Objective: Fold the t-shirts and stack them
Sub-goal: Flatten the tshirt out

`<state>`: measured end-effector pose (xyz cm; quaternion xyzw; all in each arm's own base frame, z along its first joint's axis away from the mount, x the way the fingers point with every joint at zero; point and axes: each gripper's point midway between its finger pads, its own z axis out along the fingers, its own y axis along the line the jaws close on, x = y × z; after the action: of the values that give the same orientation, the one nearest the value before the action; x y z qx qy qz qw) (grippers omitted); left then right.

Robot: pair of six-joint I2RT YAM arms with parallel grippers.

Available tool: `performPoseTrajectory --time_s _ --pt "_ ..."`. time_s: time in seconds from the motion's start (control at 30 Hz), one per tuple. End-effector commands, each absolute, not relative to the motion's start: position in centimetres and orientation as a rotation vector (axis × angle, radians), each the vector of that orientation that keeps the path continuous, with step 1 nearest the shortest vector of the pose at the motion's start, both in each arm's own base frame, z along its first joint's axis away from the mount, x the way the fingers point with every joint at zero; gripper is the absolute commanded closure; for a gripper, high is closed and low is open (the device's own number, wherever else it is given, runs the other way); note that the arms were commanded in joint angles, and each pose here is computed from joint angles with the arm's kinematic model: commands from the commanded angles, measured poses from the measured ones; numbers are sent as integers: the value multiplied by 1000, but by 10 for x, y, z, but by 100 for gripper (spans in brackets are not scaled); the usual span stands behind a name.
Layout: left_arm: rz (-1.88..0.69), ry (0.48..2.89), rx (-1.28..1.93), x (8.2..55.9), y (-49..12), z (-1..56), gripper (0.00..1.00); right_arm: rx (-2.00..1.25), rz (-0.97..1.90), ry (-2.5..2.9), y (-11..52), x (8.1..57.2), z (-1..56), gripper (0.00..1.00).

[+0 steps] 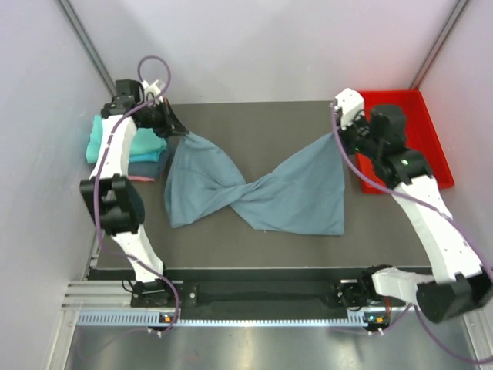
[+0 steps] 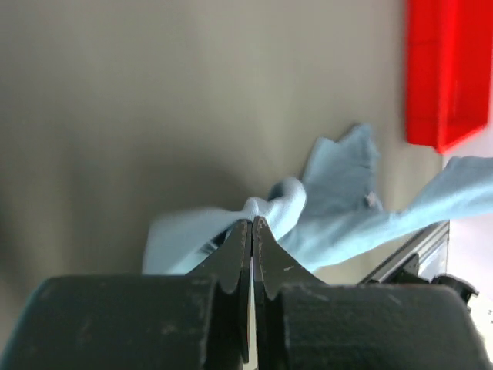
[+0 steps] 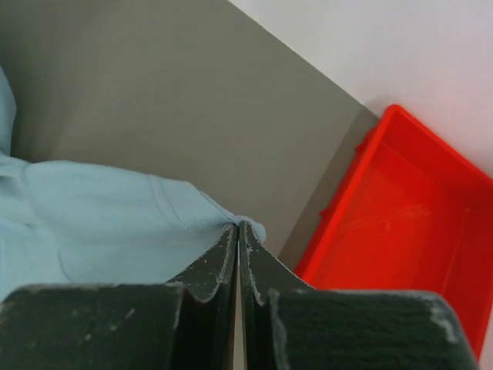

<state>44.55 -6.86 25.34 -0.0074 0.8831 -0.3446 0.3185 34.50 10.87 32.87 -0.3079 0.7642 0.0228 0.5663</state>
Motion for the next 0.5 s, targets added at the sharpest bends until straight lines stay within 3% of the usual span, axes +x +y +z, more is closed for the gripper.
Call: performPoseTrajectory --time_s 0.0,0.03,0.07,0.2,0.37,0.47 --pt "-835 2242 2 487 -59 276 100 -635 -12 1627 107 402 377 100" --pt "-823 2238 -5 503 -55 269 100 -618 -2 1665 110 425 366 100" --pt "-788 2173 21 514 -53 292 100 -573 -13 1594 106 434 406 100" --pt "-747 2053 76 533 -51 326 100 -505 -6 1472 109 455 477 100" --pt "-810 2009 92 528 -60 340 100 -495 9 1359 108 427 533 100" --pt "-843 2045 68 523 -63 327 100 -595 63 1433 119 400 504 100"
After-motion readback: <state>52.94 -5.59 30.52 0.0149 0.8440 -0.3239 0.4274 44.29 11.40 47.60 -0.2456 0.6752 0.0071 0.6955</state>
